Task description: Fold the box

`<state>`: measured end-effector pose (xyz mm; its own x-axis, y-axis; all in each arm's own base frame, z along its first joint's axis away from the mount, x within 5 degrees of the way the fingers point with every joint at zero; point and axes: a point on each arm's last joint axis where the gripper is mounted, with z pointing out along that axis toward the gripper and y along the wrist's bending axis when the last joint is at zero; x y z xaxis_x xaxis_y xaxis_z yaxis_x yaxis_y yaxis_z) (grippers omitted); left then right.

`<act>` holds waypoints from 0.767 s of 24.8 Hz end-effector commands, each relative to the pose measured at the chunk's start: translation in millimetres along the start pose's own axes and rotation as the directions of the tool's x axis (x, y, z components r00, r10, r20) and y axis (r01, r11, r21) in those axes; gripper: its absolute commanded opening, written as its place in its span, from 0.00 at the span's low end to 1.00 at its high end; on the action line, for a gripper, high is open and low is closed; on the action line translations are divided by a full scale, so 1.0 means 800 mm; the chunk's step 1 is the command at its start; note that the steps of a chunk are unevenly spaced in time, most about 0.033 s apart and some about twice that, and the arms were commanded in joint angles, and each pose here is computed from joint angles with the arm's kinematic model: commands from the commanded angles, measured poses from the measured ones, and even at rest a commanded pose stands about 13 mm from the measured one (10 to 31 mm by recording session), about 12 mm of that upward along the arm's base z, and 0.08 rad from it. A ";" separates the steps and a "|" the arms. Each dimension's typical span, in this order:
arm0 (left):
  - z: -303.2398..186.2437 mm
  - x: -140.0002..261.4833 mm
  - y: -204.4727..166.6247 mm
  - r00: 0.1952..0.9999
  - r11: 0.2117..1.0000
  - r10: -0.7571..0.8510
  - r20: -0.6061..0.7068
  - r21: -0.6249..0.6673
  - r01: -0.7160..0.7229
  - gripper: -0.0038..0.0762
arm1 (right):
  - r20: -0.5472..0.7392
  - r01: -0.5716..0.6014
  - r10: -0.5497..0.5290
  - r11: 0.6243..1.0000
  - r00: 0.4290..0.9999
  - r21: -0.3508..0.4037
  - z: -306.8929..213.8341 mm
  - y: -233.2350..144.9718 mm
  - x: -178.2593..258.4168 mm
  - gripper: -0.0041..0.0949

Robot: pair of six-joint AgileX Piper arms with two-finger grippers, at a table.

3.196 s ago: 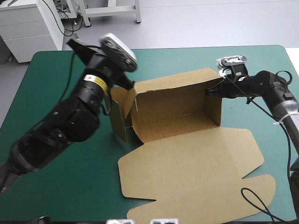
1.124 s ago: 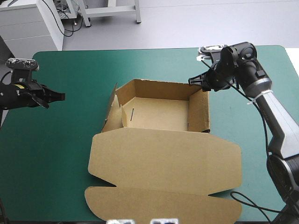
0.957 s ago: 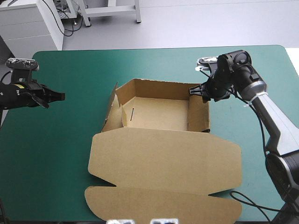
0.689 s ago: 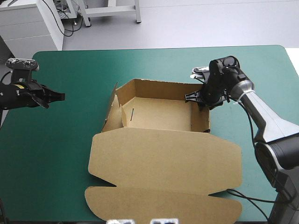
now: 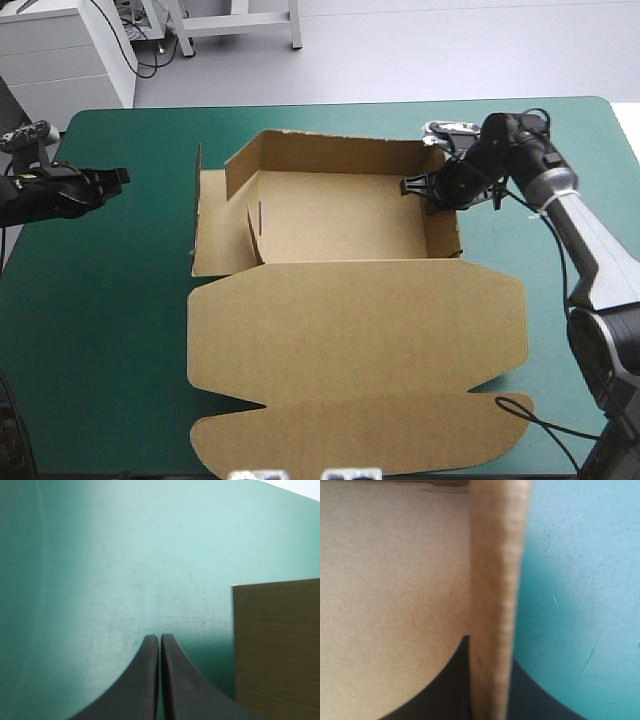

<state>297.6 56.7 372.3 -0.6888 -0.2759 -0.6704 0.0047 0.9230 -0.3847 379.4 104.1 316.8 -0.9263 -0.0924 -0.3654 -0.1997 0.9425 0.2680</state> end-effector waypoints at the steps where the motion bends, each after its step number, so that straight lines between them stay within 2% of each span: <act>1: -0.011 -0.014 -0.024 0.995 0.977 -0.067 0.073 0.205 0.051 0.05 | 0.184 0.025 -0.001 0.991 0.983 -0.129 -0.076 0.005 -0.004 0.02; 4: -0.002 -0.018 -0.046 0.992 0.888 -0.114 0.051 0.454 0.078 0.05 | 0.236 0.018 0.034 0.977 0.971 -0.214 -0.099 -0.003 -0.004 0.02; 9: 0.001 -0.007 -0.074 0.999 0.835 -0.030 -0.011 0.549 0.031 0.04 | 0.290 0.038 0.044 0.961 0.956 -0.273 -0.103 0.005 -0.010 0.02; 19: -0.003 0.007 -0.114 0.996 0.737 0.054 -0.073 0.676 0.010 0.04 | 0.368 0.101 -0.006 0.966 0.930 -0.238 -0.099 0.023 -0.016 0.02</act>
<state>306.2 -16.7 378.8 -0.7676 -0.2065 -0.6068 0.4015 0.5830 -0.7063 373.1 93.0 363.6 -0.8223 -0.0249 -0.5685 -0.3192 0.8472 0.4246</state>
